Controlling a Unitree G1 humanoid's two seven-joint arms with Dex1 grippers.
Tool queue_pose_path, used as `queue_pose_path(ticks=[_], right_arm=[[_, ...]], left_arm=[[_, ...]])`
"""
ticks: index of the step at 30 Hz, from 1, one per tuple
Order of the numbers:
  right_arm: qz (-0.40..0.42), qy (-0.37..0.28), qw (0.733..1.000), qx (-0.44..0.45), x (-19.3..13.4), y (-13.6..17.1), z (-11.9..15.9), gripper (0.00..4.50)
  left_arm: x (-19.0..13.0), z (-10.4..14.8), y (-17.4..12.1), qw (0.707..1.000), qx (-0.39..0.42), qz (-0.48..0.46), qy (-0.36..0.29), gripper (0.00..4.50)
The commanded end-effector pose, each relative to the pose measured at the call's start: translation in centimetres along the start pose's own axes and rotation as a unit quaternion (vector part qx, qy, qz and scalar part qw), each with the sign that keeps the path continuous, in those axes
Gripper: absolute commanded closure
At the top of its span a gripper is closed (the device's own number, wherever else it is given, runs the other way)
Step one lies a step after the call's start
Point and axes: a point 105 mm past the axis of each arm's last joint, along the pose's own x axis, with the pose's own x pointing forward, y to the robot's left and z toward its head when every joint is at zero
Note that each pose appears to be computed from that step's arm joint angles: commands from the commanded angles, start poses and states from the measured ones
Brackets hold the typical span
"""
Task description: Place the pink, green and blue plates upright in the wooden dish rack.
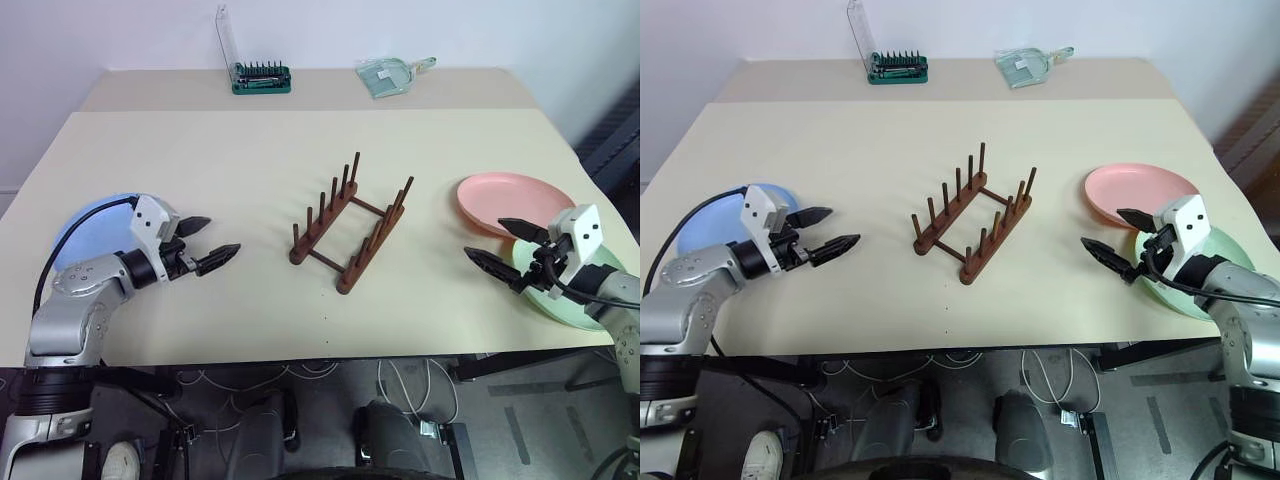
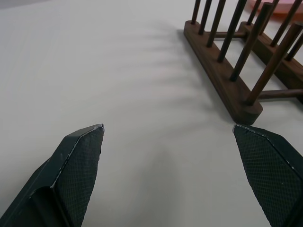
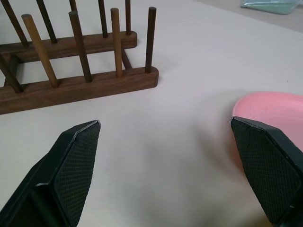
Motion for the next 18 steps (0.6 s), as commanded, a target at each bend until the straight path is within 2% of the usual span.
queue_pose_path(ticks=[1, 4, 18], right_arm=[[0.000, -0.026, 0.999, -0.023, 0.0, 0.0, 1.7, 0.04], [-0.001, -0.026, 0.999, -0.022, 0.0, 0.0, 1.6, 0.04], [0.032, -0.016, 0.999, -0.015, 0.8, 1.8, 1.6, 0.04]], left_arm=[[-0.6, 1.3, 0.3, 1.000, 0.016, 0.002, -0.013, 0.00], [-0.7, 1.3, 0.4, 1.000, 0.017, 0.004, -0.013, 0.00], [-0.1, 0.4, -3.1, 0.999, 0.005, -0.045, 0.005, 0.00]])
